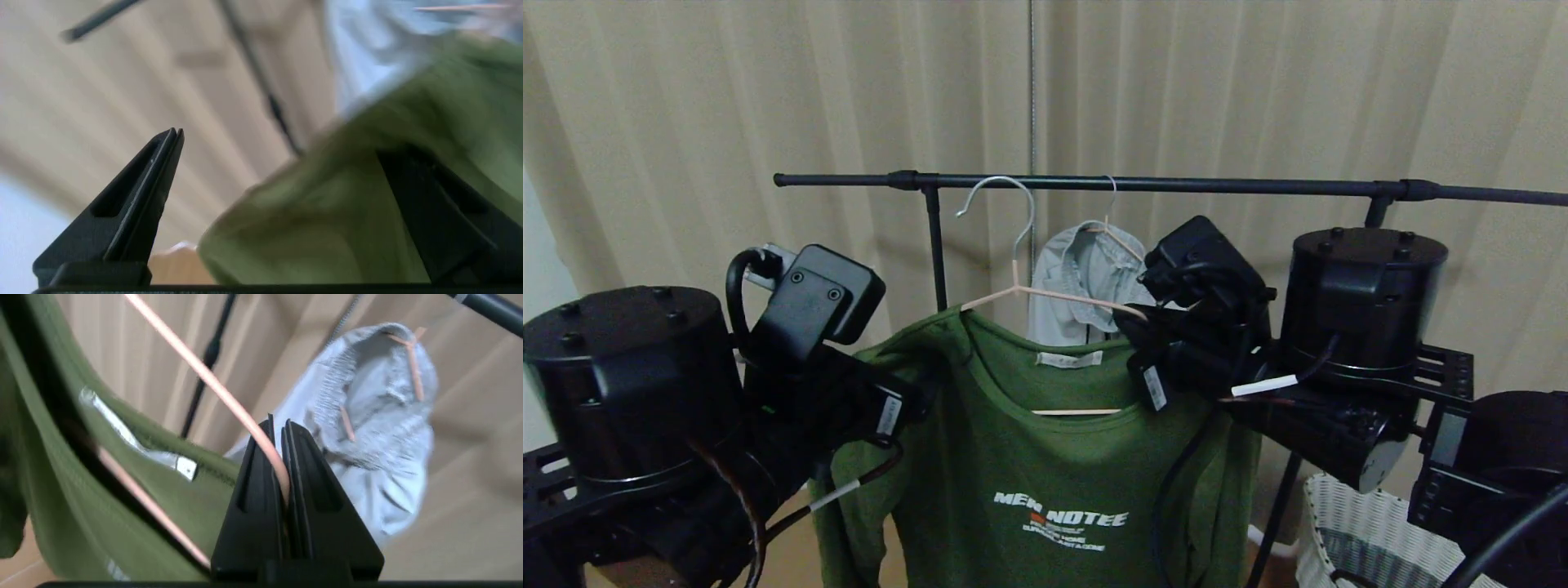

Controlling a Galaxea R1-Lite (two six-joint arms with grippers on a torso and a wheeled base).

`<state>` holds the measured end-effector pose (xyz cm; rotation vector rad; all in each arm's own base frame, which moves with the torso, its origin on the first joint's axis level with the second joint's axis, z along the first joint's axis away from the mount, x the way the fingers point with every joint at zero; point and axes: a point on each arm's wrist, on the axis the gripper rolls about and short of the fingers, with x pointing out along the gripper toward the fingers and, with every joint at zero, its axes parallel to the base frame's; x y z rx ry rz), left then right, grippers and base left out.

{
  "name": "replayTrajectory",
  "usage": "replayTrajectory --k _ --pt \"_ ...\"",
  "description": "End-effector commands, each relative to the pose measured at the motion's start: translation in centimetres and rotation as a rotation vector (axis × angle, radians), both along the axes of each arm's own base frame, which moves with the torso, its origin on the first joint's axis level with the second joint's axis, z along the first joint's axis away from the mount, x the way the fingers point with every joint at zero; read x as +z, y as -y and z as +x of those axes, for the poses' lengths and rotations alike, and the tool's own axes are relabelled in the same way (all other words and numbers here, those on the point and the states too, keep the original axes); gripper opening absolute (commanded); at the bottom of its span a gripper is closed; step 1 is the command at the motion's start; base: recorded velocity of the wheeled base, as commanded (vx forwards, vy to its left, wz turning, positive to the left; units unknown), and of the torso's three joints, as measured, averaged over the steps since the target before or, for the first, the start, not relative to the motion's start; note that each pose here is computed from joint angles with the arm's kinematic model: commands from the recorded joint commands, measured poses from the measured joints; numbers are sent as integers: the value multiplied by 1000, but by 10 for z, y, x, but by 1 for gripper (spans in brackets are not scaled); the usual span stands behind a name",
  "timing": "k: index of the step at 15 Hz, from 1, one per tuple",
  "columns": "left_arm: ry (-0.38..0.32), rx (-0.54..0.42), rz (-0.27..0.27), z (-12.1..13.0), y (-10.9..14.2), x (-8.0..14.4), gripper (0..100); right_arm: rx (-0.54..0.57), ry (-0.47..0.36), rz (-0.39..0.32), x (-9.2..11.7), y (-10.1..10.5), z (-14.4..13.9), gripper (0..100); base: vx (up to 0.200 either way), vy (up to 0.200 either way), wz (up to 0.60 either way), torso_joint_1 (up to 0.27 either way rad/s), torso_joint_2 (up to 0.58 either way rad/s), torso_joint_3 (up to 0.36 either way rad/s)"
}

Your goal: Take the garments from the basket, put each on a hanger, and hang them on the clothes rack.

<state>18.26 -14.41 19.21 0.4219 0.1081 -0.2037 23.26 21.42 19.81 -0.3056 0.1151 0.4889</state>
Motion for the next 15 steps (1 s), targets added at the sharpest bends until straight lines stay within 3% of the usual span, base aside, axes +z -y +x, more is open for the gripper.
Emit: replayTrajectory --k 1,5,7,9,11,15 --pt "-7 -42 -26 -9 -4 -1 100 -91 28 44 2 32 5 0 0 0 0 0 0 0" --pt "-36 -197 -108 -22 -11 -2 100 -242 77 77 -15 81 15 0 0 0 0 0 0 0" --pt "-74 -185 -84 -24 -17 -14 100 -280 97 84 -25 95 11 0 0 0 0 0 0 0" --pt "-151 -137 -32 -27 -34 -39 100 -283 116 98 -35 100 3 0 0 0 0 0 0 0" --pt "-195 -104 -14 -27 -45 -51 100 -281 128 109 -40 103 -2 0 0 0 0 0 0 0" --pt "-288 -107 13 -24 -53 -71 100 -255 216 173 -37 106 -11 0 0 0 0 0 0 0"
